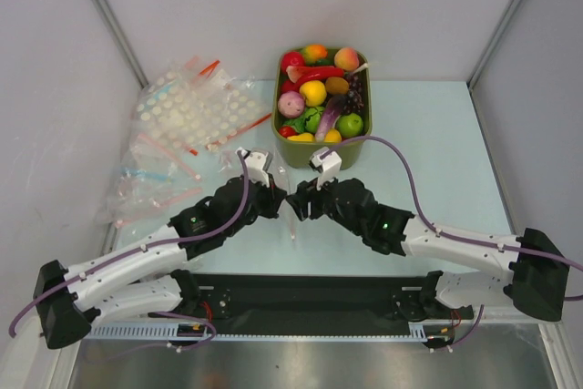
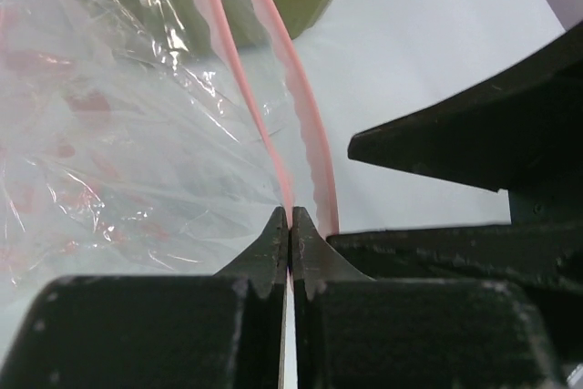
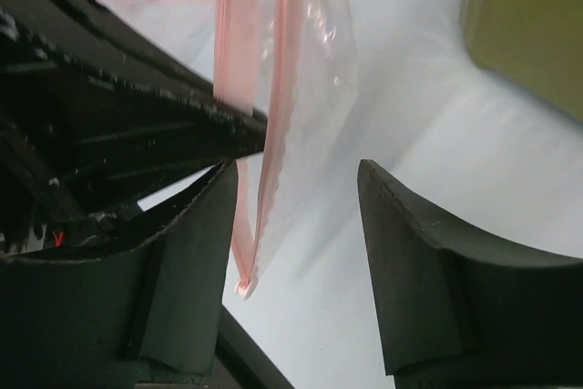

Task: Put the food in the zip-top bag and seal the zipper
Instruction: Open the zipper of the food storage bag.

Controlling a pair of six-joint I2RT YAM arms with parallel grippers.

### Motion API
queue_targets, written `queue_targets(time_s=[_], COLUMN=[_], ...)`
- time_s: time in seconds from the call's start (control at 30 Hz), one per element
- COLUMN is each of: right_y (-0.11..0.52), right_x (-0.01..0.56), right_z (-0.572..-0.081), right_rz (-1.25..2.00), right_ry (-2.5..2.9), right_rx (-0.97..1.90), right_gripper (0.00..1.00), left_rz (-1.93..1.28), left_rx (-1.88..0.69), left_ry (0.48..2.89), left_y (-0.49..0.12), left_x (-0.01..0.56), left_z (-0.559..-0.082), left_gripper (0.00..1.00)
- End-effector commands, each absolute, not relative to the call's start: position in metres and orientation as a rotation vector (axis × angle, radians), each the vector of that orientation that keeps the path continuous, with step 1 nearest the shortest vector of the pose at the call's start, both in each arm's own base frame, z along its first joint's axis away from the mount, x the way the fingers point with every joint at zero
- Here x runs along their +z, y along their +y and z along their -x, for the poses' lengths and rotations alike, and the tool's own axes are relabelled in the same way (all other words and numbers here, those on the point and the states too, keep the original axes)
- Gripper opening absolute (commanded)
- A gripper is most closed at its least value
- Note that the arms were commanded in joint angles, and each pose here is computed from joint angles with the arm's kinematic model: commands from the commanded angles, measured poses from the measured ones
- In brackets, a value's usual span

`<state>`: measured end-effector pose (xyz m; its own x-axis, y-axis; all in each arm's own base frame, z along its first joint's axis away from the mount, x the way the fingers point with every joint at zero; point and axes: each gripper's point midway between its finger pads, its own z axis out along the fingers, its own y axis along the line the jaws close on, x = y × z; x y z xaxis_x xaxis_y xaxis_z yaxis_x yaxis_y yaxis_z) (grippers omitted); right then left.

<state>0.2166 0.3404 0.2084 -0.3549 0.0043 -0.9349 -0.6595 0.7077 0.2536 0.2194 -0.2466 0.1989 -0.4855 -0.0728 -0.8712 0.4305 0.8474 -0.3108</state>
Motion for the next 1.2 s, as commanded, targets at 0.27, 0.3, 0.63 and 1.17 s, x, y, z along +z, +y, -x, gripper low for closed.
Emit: queue_targets(time_s=[0.27, 0.3, 0.63, 1.17], right_y=[0.329, 0.328, 0.319, 0.290], right_x=[0.220, 0.221, 0.225, 0.173], right_z=[-0.233, -0.233, -0.237, -0.282], right_rz=[0.457, 0.452, 0.402, 0.202], right_ry=[1.785, 1.786, 1.787, 1.979], right_rx=[0.686, 0.686, 0.671, 0.655], right_gripper=[0.45, 0.45, 0.04, 0.04], left_rz=[-0.345, -0.350, -0.366, -0.209], left_rx=[-0.706, -0.706, -0.642, -0.475], left_ry=[1.885, 1.880, 1.956, 2.128], left_y=[-0.262, -0.262, -0.266, -0.252], left_x=[0.224, 0.225, 0.213, 0.200], left_z=[-0.217, -0.217, -0.223, -0.234], left_gripper=[0.00, 0.00, 0.00, 0.00])
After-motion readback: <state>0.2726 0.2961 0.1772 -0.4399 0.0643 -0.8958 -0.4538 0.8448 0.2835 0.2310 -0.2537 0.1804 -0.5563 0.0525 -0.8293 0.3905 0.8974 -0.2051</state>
